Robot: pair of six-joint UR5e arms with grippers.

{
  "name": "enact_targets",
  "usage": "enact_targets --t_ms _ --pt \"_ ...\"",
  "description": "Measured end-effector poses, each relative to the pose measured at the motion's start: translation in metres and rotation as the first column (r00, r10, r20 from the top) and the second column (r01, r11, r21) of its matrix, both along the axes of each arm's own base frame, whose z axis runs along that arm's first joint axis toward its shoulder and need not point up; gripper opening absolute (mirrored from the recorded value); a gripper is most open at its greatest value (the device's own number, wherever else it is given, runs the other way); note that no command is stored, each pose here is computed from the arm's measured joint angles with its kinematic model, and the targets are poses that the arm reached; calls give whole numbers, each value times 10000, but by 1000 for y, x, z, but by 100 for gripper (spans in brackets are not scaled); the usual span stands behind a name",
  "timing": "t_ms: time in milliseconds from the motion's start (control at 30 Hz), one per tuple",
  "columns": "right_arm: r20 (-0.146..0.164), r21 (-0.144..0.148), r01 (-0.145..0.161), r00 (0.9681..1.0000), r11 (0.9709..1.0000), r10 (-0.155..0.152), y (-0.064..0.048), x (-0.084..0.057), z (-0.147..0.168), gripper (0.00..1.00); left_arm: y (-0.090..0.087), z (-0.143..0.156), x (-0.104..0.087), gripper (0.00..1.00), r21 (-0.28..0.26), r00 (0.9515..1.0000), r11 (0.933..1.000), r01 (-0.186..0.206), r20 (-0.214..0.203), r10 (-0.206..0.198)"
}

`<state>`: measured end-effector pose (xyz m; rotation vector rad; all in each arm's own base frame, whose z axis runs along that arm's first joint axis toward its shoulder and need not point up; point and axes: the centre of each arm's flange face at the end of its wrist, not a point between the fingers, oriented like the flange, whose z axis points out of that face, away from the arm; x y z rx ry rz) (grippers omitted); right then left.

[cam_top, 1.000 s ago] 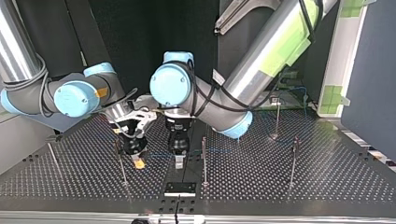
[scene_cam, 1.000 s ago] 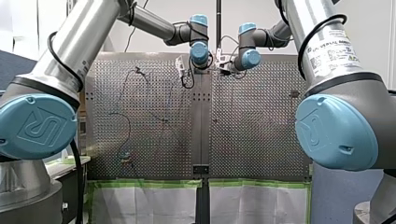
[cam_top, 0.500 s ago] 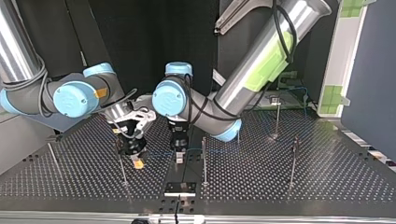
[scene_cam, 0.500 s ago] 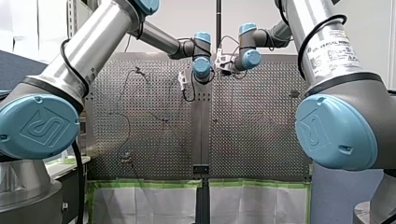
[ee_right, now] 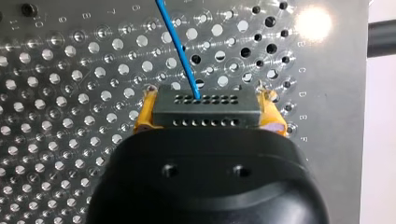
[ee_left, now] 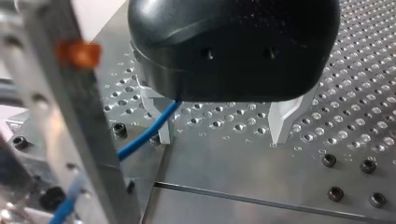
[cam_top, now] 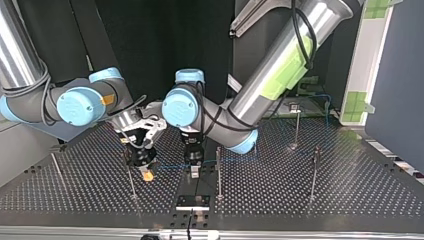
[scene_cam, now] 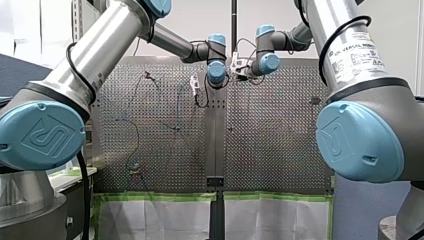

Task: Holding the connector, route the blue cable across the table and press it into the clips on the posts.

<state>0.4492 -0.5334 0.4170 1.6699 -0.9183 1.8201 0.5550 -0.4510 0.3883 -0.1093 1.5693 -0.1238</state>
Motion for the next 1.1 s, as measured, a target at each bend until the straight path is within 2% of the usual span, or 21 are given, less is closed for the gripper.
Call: enact_targets --t_ms 33,67,133,167,200,233,267,300,333,567,700,833,900,1100 --pt "-1 1 1 10000 10000 -1 0 0 0 0 0 0 -1 74 19 10000 10000 -50 5 50" --pt "-1 1 1 10000 10000 -1 0 0 0 0 -1 0 -1 74 44 10000 10000 -81 13 81" --pt "-1 1 1 10000 10000 -1 0 0 0 0 -3 1 -3 52 130 9999 9998 -126 64 125" --pt "0 2 1 10000 10000 -1 0 0 0 0 -4 1 -4 52 166 9999 9998 -141 98 139" --pt "2 5 2 10000 10000 -2 0 0 0 0 -5 2 -5 35 192 9998 9997 -157 133 155" --pt "4 5 2 10000 10000 -2 0 0 0 0 -7 2 -6 22 213 9997 9996 -190 176 187" --pt "6 9 2 10000 10000 -2 0 0 0 0 -8 2 -7 22 214 9995 9995 -222 209 217" --pt "7 10 3 10000 10000 -3 0 0 0 0 -10 3 -8 3 206 9994 9994 -261 245 256" --pt "7 10 3 10000 10000 -3 0 0 0 0 -12 3 -10 0 186 9991 9994 -306 286 301" --pt "-12 55 -16 10000 10000 16 0 1 -2 0 -22 3 -21 0 -67 9992 9995 -304 263 305" --pt "-37 86 -47 10000 10000 47 2 2 -3 0 -25 -1 -30 0 -145 9992 9991 -401 27 402" --pt "-101 146 -91 9999 9999 92 4 4 -4 0 -23 -9 -42 0 -38 9973 9980 -638 -354 637" --pt "-147 209 -106 9998 9997 109 6 4 -5 0 -20 -9 -47 0 -91 9961 9969 -775 -419 771" --pt "-357 537 -142 9992 9985 161 12 4 -14 0 -12 2 -61 0 -214 9954 9953 -944 -210 940"
